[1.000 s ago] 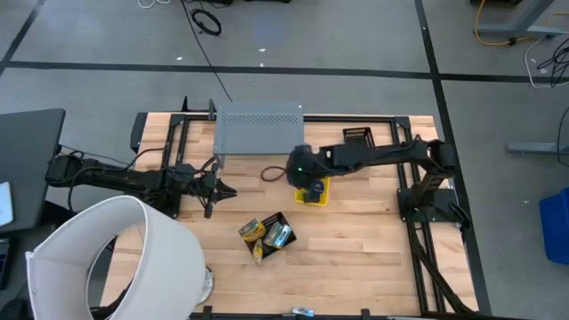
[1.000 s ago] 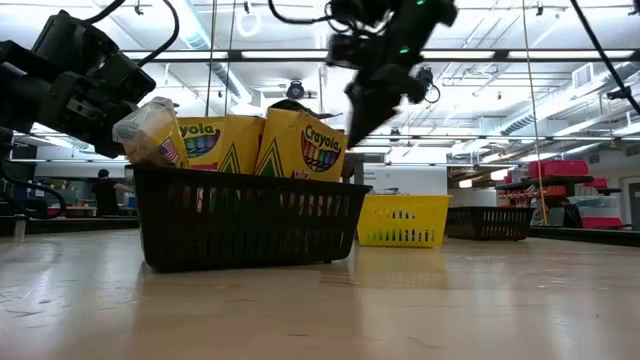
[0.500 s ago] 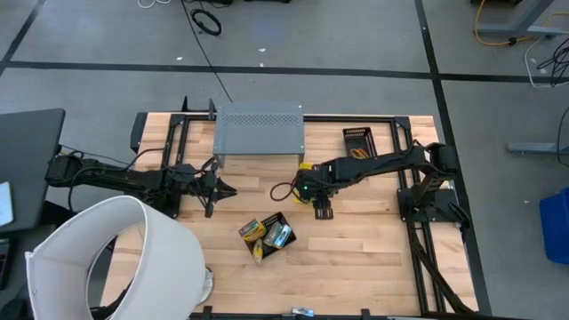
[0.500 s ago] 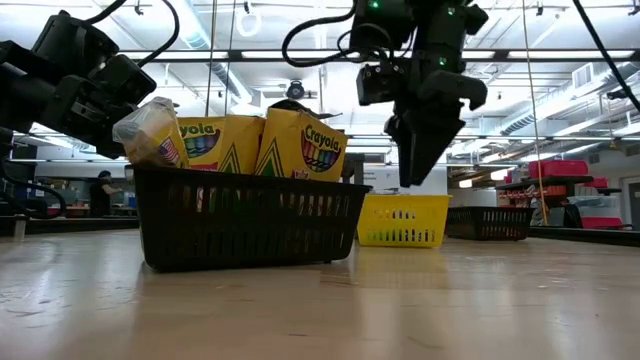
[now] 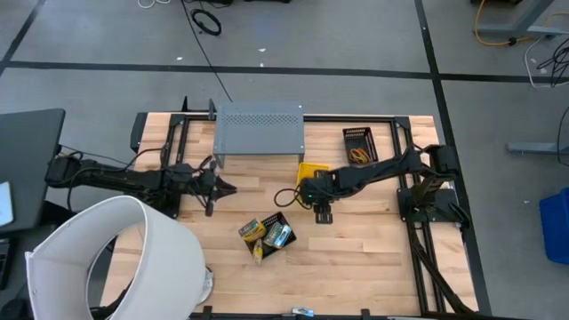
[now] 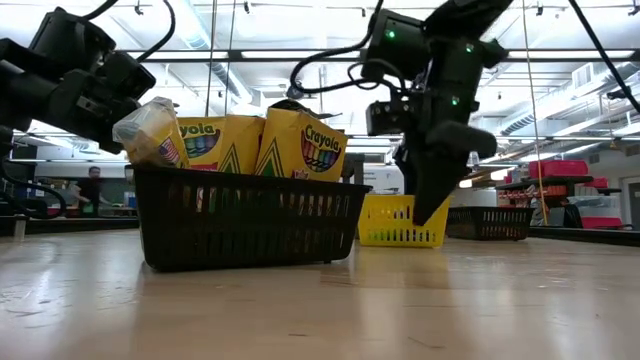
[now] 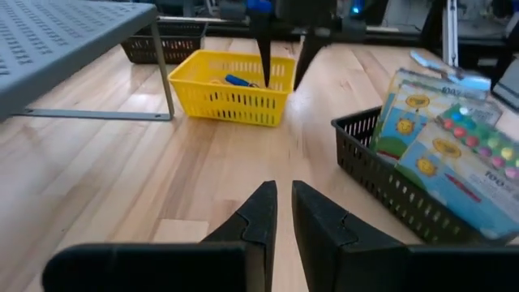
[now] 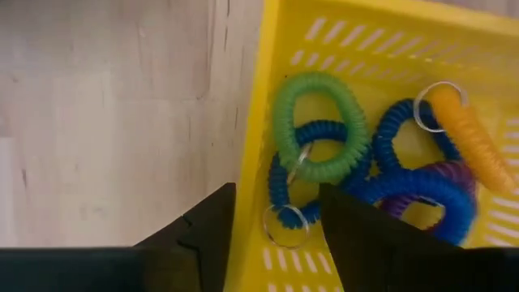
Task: Pick & Place Office Desk Supplies
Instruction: Put the yellow bin on the shelf
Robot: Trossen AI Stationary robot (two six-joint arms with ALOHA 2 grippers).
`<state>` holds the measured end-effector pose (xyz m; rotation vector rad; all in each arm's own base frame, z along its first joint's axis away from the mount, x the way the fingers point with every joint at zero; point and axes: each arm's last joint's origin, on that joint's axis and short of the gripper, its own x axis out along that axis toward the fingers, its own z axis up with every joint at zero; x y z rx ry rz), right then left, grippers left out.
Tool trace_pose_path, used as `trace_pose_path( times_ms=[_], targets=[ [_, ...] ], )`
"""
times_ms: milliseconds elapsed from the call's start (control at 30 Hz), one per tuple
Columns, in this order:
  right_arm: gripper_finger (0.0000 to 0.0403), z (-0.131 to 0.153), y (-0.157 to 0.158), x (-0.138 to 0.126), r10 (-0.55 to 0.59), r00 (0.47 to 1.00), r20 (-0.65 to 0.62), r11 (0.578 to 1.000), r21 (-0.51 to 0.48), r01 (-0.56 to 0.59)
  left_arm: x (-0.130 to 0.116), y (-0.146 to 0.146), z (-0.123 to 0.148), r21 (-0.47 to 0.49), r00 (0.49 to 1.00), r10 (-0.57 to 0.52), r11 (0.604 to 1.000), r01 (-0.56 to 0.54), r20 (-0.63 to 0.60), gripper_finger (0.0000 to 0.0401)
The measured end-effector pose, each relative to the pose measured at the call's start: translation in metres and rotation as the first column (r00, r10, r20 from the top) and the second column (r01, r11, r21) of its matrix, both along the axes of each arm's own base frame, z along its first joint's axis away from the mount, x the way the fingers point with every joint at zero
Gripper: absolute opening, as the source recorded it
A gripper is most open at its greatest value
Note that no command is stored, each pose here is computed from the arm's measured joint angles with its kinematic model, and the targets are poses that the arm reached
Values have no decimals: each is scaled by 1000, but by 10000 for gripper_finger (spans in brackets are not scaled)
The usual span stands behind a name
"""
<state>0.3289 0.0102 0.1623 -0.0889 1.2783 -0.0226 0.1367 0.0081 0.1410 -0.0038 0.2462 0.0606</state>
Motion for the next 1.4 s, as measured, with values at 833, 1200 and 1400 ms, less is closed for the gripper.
trace_pose_path(
  times_ms=[833, 1200, 1400],
  targets=[
    [4, -12, 43, -11, 63, 998, -2, 998, -7, -63, -19, -51, 15, 37, 980, -154, 988, 151, 125, 8],
    [1, 17, 47, -19, 19, 996, 86, 1000, 3, -19, -39, -64, 26, 30, 860, -455, 887, 461, 231, 8],
    [1, 49, 45, -27, -2, 988, 152, 1000, 9, 0, -42, -61, 25, 44, 887, -403, 914, 404, 224, 8]
  ],
)
